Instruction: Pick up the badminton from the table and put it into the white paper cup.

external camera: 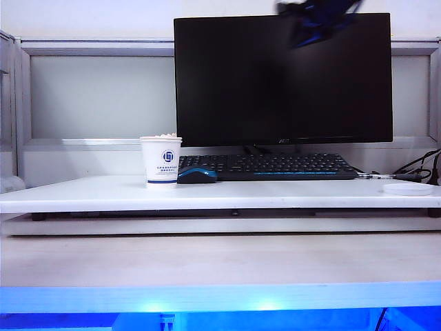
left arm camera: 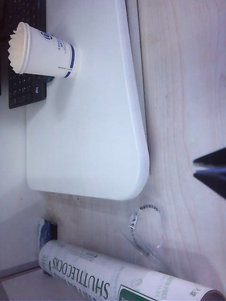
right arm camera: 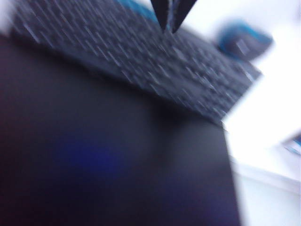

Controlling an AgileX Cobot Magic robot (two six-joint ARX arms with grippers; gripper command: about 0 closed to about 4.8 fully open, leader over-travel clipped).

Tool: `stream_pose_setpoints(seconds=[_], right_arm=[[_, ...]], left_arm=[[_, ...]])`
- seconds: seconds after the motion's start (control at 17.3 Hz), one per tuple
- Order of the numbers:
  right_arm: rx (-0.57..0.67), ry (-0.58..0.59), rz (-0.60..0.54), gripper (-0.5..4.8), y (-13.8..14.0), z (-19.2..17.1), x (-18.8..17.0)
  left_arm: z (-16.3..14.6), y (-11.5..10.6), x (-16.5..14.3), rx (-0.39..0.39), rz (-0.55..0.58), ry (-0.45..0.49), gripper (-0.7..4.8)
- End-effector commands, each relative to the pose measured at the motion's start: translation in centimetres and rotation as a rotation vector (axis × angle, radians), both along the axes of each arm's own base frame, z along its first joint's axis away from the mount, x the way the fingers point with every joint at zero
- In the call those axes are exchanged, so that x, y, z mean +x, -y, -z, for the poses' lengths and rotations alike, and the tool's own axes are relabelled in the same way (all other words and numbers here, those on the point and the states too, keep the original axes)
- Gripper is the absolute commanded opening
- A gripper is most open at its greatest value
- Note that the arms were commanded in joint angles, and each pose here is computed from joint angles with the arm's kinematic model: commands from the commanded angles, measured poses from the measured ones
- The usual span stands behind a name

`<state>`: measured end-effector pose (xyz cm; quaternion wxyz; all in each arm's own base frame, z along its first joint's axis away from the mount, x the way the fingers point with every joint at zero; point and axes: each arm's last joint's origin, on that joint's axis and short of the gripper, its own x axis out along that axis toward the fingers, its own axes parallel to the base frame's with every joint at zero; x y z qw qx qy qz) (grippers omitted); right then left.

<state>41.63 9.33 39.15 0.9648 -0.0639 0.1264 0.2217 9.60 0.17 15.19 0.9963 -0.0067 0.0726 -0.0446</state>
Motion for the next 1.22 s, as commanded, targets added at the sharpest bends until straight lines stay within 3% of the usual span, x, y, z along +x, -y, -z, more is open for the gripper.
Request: stream_pose_setpoints(seconds=[0.06,0.29,0.46,0.75,0.98,1.22], right_arm=[[0.002,-0.081,0.009,-0.06,2.0,-0.9,-1.6],[0.022,-0.018,0.051,-0.06,3.6,-1.4,-7.2],[0.099,0.000,0.151,-0.06,5.3,3.3,-13.8],[0.155,-0.025,0.207,-0.05,6.1,10.7,-19.4],[0.197,0.092,0.261,-0.05,6.8,13.1,-23.4],[0.216,0.132,0.265,-0.06,7.2,16.0,-26.8]], left_arm=[[0.1,0.0,0.0,-0.005,0.007,-0.012,0.22],[-0.1,0.0,0.0,-0.004,0.007,0.007,0.22],[-0.1,0.0,0.0,-0.003,0.007,0.018,0.22],[-0.4,0.0,0.1,-0.001,0.008,0.045,0.21],[-0.6,0.2,0.1,-0.007,0.067,0.063,0.21],[-0.6,0.3,0.0,-0.011,0.109,0.063,0.21]])
